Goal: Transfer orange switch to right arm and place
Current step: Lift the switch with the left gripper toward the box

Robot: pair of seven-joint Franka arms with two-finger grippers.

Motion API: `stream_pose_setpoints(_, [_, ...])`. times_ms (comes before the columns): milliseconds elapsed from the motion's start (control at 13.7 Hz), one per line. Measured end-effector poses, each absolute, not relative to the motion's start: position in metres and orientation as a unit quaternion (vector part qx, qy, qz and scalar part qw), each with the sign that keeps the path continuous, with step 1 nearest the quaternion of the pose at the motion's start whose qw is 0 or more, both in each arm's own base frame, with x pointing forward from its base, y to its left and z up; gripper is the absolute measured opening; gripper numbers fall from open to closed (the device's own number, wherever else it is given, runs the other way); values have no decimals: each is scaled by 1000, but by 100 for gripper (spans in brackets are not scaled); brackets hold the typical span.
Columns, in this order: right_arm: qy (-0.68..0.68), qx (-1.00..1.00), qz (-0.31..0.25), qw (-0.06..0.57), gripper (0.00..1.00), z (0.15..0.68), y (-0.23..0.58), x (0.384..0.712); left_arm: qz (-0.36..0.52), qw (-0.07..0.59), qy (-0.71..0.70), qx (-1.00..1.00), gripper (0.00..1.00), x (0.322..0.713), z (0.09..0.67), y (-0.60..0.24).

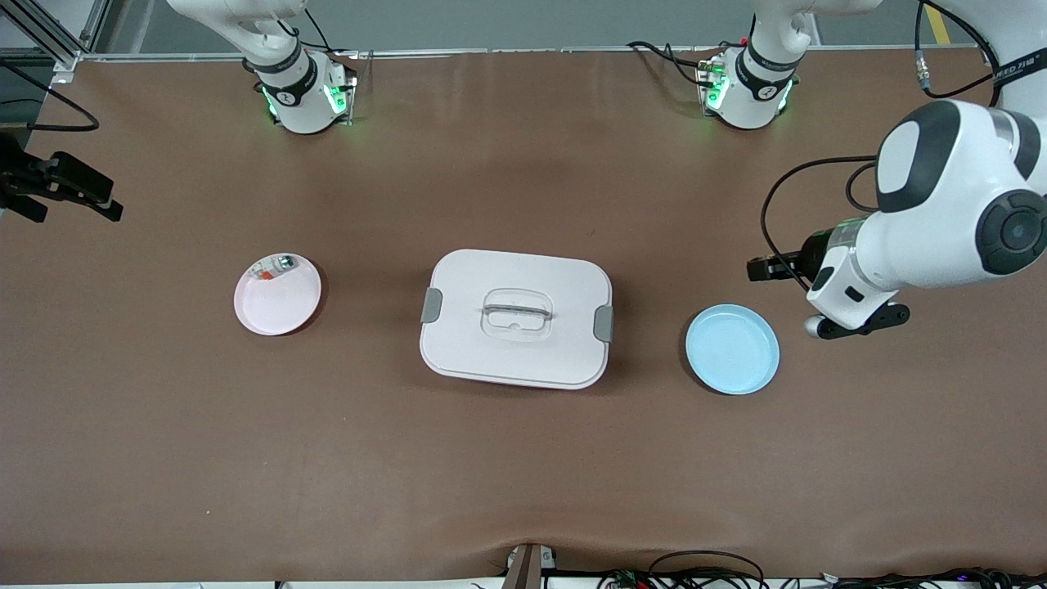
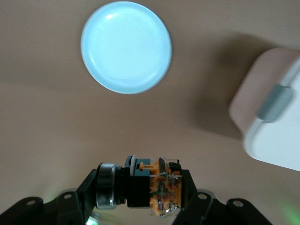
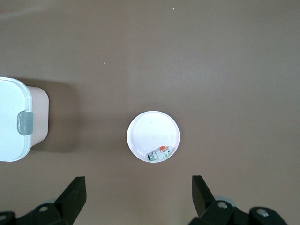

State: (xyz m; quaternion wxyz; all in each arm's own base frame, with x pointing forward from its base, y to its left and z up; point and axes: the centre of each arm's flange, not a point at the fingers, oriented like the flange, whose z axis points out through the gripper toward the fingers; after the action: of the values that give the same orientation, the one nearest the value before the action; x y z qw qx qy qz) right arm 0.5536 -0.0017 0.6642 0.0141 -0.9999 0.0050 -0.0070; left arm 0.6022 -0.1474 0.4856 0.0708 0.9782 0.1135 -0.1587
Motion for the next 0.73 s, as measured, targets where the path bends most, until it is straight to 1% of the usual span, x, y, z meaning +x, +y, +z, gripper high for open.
stream_pose_setpoints(219, [11,-1000,-5,14,100,664,-9,553,-172,108,184,962,72,595,512,-183])
stream_pose_setpoints(731, [16,-1000,-9,13,100,666,-15,553,-191,146,322,916,72,578,549,-261])
